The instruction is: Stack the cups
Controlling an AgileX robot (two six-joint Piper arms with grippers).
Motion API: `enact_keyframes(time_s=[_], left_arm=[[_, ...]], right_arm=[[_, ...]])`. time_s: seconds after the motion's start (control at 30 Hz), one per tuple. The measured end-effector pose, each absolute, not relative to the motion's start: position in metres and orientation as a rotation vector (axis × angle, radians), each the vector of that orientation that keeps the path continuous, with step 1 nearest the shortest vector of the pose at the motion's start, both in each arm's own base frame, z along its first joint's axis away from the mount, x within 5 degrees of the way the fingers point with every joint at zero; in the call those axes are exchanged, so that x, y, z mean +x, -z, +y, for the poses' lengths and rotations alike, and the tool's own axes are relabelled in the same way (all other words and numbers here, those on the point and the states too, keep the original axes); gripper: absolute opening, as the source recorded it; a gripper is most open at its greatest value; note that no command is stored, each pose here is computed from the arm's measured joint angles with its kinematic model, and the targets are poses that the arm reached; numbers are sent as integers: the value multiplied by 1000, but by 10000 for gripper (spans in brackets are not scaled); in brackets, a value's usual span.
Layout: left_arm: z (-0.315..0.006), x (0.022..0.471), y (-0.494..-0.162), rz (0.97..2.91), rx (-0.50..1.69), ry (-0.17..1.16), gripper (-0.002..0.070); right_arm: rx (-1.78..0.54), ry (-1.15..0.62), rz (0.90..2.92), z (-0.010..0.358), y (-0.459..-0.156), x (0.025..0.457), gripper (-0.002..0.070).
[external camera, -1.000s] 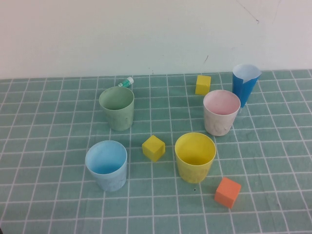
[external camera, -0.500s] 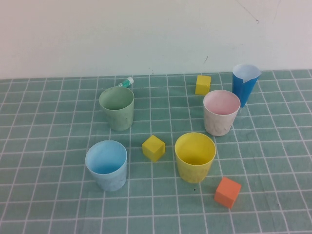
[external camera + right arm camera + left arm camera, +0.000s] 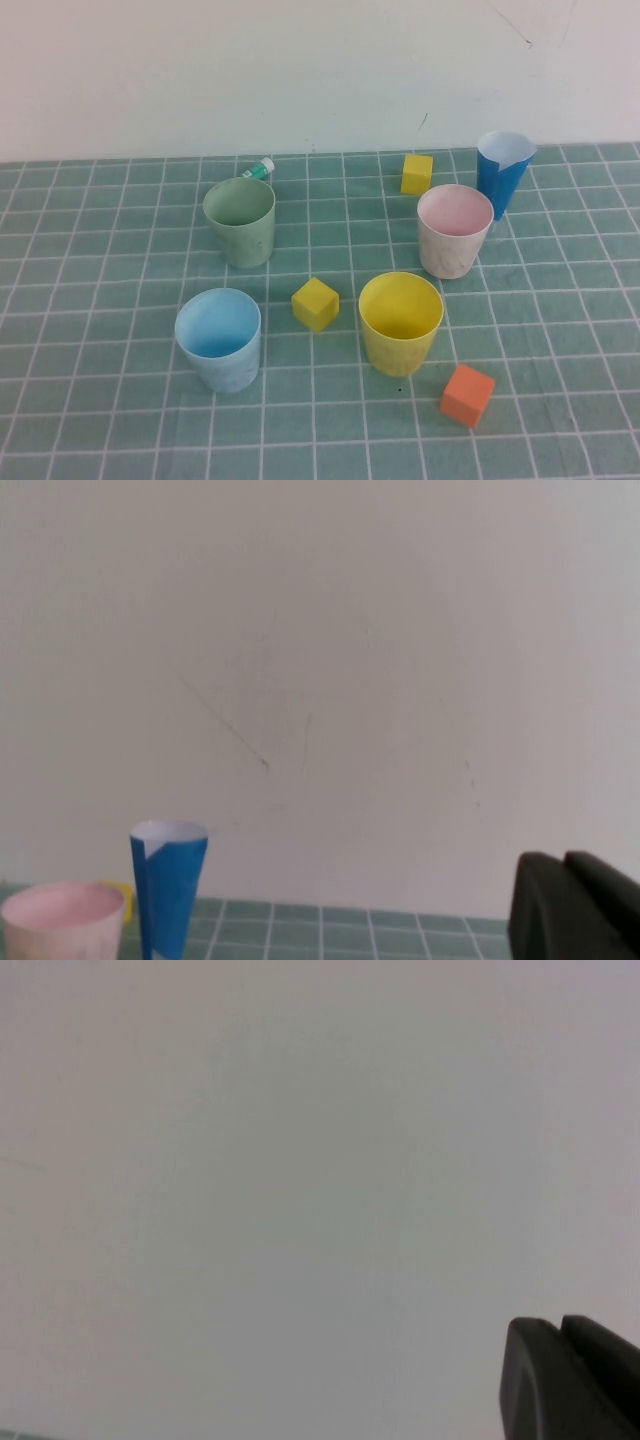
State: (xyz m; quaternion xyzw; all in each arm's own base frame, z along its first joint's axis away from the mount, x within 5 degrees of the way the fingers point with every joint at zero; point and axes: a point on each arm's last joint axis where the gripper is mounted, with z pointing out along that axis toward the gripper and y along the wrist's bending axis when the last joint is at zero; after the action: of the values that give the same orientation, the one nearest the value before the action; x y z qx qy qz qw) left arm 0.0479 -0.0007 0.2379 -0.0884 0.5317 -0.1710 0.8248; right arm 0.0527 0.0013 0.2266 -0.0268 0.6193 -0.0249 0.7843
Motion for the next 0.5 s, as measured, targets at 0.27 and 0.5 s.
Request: enact_keyframes(time_s=[0.27, 0.5], left_arm=[[-4, 39, -279, 1387, -131, 294, -2], [-8, 58, -304, 1764, -65, 214, -2]], right_arm=[[-24, 127, 1578, -6, -272, 43, -1], [-130, 217, 1866, -7, -289, 66, -1]])
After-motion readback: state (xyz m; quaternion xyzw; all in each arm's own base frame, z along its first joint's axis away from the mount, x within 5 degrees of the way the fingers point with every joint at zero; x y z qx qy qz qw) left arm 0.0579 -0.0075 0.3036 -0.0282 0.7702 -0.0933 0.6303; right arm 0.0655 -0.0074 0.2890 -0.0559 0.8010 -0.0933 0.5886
